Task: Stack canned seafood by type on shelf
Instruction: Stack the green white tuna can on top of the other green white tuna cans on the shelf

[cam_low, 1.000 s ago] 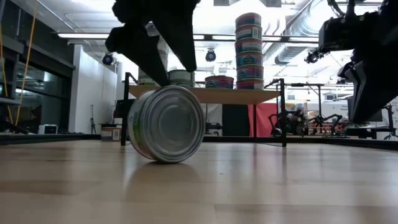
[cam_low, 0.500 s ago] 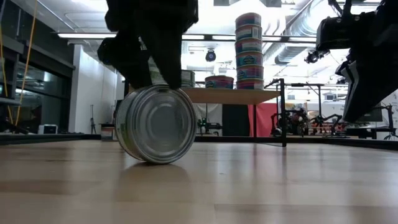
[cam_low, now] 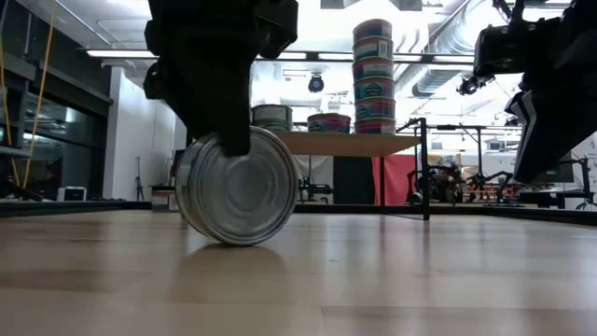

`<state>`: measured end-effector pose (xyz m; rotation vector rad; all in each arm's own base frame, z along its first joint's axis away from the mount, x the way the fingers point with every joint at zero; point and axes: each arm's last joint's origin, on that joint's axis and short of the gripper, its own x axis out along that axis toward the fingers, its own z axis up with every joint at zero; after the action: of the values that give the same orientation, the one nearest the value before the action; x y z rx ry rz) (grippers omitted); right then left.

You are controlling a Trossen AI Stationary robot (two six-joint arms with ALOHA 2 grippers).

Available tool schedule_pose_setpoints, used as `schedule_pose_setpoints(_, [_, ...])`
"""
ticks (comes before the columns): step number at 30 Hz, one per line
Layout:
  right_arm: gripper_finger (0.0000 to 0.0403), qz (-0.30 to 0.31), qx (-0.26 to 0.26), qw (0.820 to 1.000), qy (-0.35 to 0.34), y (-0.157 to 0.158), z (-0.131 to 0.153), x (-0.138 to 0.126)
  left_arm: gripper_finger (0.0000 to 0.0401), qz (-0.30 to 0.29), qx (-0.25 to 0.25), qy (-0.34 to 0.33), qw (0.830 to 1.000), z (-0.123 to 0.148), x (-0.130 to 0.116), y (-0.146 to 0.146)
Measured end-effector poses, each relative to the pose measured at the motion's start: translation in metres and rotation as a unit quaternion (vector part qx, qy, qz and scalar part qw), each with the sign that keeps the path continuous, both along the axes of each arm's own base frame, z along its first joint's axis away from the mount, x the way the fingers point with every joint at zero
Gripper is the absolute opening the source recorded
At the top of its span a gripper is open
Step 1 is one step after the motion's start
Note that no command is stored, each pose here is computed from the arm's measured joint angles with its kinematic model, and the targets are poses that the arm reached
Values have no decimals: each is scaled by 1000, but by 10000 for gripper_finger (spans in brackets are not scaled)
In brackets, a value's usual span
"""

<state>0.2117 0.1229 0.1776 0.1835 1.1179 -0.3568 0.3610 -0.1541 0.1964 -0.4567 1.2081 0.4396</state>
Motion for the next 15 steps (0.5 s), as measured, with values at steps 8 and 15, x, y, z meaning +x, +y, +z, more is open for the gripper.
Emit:
schedule_pose_setpoints(8, [0,-2,-6,1000,-7,0,0,1,112,-135,91,-94,982,72,-14,15])
schedule_pose_setpoints(15, [0,-26,-6,999,-22,-8,1,7,112,-329,380,-144,852,173,-63,49])
